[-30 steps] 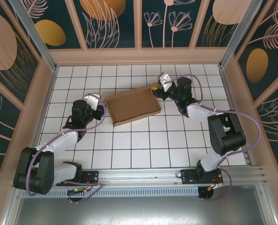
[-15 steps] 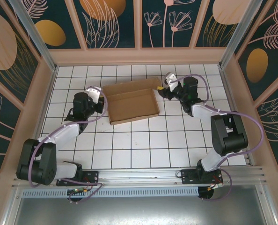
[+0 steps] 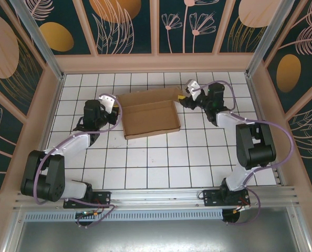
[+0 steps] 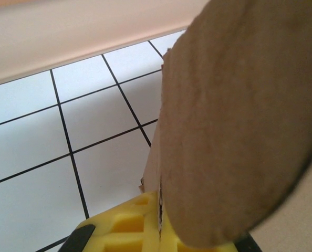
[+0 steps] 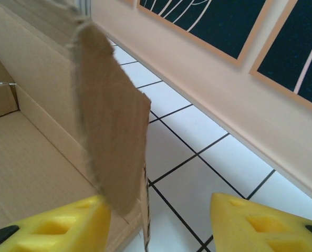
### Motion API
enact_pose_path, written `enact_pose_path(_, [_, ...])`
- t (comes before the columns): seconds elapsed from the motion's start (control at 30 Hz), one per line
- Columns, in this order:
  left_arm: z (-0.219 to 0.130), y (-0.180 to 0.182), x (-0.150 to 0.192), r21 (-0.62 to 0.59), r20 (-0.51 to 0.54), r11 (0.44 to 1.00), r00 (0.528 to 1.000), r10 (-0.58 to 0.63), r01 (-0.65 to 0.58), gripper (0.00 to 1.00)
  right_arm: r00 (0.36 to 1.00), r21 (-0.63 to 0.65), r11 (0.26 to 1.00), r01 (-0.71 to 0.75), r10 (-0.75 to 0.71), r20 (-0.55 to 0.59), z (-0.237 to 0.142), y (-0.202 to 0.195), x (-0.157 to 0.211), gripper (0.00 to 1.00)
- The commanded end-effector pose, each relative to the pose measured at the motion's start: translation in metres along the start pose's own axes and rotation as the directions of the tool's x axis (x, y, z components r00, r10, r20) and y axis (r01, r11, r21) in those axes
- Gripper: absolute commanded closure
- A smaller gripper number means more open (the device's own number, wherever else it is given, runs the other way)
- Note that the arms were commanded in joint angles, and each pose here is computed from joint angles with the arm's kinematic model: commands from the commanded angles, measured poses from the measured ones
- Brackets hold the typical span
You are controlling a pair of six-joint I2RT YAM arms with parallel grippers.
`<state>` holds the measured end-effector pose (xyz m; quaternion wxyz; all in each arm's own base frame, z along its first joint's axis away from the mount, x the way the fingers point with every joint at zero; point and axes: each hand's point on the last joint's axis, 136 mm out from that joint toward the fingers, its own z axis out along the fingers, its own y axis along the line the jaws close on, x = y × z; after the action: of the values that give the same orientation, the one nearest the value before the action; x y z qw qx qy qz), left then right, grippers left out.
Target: Fold the paper box
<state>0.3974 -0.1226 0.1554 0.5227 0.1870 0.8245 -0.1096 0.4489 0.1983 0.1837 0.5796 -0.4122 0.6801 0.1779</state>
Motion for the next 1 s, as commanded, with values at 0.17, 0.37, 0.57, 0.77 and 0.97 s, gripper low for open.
enact_pose_path(0.17, [0.005,-0.003,-0.015,0.036,0.016,0.999,1.0,0.019,-0.019,1.0,0.997,-0.041,0.999,-0.003,0.0,-0.078,0.033,0.0,0.008,0.6])
enact_pose_path(0.37, [0.007,-0.001,-0.017,0.03,0.019,1.0,1.0,0.007,-0.008,1.0,0.994,-0.094,0.995,0.014,-0.024,-0.109,0.049,0.015,0.003,0.87])
enact_pose_path(0.57, [0.006,-0.007,-0.024,0.069,0.039,0.995,0.996,-0.077,0.074,1.0,0.981,0.009,0.998,-0.061,0.062,-0.184,0.057,0.017,0.004,1.0])
enact_pose_path(0.77, [0.019,-0.009,-0.02,0.085,-0.036,0.96,0.964,-0.265,0.267,0.97,0.912,0.149,0.968,-0.203,0.242,-0.332,0.066,0.028,0.011,1.0])
enact_pose_path(0.97, [0.03,-0.015,-0.016,0.097,-0.105,0.905,0.908,-0.405,0.415,0.94,0.827,0.239,0.899,-0.366,0.432,-0.36,0.068,0.044,0.02,1.0])
